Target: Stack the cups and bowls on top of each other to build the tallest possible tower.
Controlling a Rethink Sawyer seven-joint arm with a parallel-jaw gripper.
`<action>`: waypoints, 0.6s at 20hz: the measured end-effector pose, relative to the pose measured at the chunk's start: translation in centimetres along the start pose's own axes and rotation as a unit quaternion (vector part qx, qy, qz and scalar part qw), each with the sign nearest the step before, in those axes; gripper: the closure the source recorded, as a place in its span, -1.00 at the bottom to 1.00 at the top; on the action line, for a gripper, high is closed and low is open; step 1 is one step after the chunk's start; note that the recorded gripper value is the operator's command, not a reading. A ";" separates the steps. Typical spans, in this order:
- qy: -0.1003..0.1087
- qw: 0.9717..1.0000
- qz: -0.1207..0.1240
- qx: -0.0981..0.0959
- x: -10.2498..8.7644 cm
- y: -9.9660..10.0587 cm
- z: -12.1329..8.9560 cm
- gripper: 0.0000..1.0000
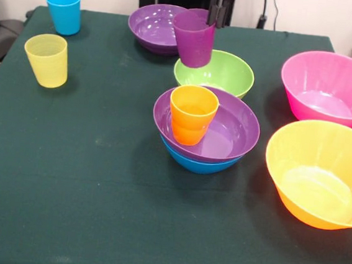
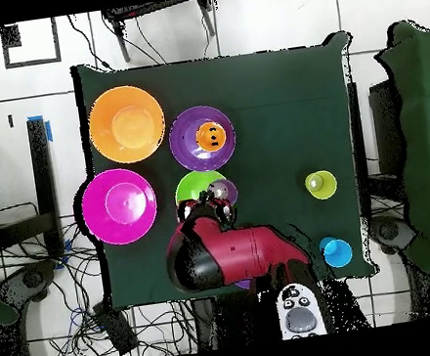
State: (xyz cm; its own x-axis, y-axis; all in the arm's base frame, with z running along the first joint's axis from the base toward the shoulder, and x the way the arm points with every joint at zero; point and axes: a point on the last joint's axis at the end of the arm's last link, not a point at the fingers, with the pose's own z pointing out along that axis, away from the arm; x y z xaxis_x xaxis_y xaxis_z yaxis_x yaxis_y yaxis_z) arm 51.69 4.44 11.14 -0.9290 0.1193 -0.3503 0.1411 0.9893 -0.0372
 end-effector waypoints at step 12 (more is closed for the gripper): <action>0.015 1.000 -0.019 0.015 0.1 1.6 1.7 1.00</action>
State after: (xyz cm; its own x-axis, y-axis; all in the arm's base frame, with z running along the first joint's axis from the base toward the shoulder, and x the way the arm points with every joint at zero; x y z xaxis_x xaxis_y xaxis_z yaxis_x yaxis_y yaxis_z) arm 52.44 5.88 9.45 -0.9438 0.0853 -0.3194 0.1162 0.9901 -0.0788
